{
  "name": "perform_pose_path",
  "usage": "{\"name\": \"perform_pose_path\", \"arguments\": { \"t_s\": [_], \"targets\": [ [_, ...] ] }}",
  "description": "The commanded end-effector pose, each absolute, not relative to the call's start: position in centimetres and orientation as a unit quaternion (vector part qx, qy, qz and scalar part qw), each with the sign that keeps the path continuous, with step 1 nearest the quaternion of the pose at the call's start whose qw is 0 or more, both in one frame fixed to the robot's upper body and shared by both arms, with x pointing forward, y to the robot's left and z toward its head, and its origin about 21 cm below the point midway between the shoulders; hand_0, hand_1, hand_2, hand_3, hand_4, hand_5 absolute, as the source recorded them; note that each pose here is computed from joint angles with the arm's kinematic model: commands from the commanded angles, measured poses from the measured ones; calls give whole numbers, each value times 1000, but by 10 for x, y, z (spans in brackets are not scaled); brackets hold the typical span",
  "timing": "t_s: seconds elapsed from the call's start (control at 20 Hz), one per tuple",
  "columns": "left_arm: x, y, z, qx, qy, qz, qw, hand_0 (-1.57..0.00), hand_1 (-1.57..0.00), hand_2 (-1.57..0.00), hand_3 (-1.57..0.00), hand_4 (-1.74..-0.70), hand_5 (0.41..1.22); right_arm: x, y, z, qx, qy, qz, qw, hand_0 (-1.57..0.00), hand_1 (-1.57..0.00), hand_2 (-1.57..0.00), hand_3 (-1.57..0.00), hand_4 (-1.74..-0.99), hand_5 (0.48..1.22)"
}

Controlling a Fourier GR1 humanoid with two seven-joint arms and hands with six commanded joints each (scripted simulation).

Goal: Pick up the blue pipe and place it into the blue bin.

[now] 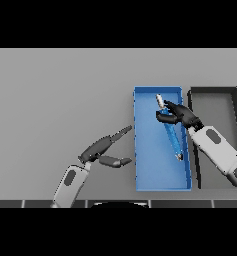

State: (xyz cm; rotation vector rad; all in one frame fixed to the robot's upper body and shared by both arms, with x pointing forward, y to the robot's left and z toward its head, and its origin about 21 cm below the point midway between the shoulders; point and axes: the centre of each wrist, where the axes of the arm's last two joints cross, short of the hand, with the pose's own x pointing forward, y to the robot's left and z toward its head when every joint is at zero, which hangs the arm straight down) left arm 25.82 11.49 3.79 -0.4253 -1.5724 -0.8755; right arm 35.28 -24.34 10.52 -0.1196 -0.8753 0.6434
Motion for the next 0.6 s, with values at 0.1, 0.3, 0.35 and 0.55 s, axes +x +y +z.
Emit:
{"name": "perform_pose_path", "arguments": {
  "t_s": [0.1,0.3,0.35,0.55],
  "targets": [
    [258,113,39,-185,-679,-376,603,1,1,1,1,-930,496,354,-246,105,-65,-407,322,852,-59,-55,-53,-15,-1144,759],
    [256,116,37,-186,-677,-375,606,1,1,1,1,-931,495,354,-244,104,-64,-407,344,844,-23,-22,-21,-6,-1095,718],
    [258,119,37,-181,-677,-375,606,1,1,1,1,-930,495,352,-245,103,-65,-405,354,841,-19,-17,-17,-4,-1084,714],
    [257,119,36,-187,-678,-376,603,1,1,1,1,-930,495,351,-246,105,-62,-412,365,833,-19,-17,-17,-4,-1084,714]
  ]
}}
